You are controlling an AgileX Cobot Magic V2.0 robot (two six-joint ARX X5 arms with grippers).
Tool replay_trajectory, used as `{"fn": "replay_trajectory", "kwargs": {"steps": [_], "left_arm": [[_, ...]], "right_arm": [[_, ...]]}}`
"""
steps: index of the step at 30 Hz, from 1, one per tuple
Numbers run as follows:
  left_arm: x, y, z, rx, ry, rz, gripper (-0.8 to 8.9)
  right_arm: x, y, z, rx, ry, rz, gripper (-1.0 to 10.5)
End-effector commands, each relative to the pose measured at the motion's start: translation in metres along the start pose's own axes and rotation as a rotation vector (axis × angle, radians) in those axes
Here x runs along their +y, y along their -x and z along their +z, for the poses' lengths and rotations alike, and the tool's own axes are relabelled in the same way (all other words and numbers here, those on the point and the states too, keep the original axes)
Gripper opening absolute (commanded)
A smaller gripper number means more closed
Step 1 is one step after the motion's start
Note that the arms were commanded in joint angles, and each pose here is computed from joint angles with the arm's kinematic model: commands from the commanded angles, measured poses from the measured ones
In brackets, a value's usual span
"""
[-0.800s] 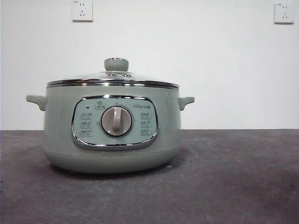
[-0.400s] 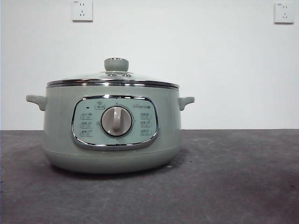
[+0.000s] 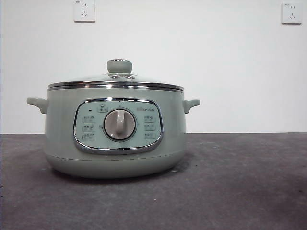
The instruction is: Pick up the potato,open the lid,put the potato in the pot,close the lid
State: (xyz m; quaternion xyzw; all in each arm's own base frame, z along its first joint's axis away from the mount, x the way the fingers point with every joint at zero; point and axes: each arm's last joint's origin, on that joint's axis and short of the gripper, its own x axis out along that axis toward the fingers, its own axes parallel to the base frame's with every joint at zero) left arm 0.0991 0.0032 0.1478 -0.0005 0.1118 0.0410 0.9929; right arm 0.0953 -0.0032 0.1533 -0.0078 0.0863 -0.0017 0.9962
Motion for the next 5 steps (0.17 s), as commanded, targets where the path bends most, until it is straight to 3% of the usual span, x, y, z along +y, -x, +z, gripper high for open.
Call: {"fn": "replay_trajectory", "kwargs": {"steps": [1, 5], "left_arm": [[0.0004, -0.0011, -0.0029, 0.007, -0.012, 0.006, -0.03], [0.0004, -0.0011, -0.0029, 0.007, -0.012, 0.006, -0.03]], "right_arm": [[-0.0001, -0.001, -0.0028, 0.002, 0.004, -0.003, 0.0], [-0.0001, -0.001, -0.0028, 0.002, 0.004, -0.003, 0.0]]}}
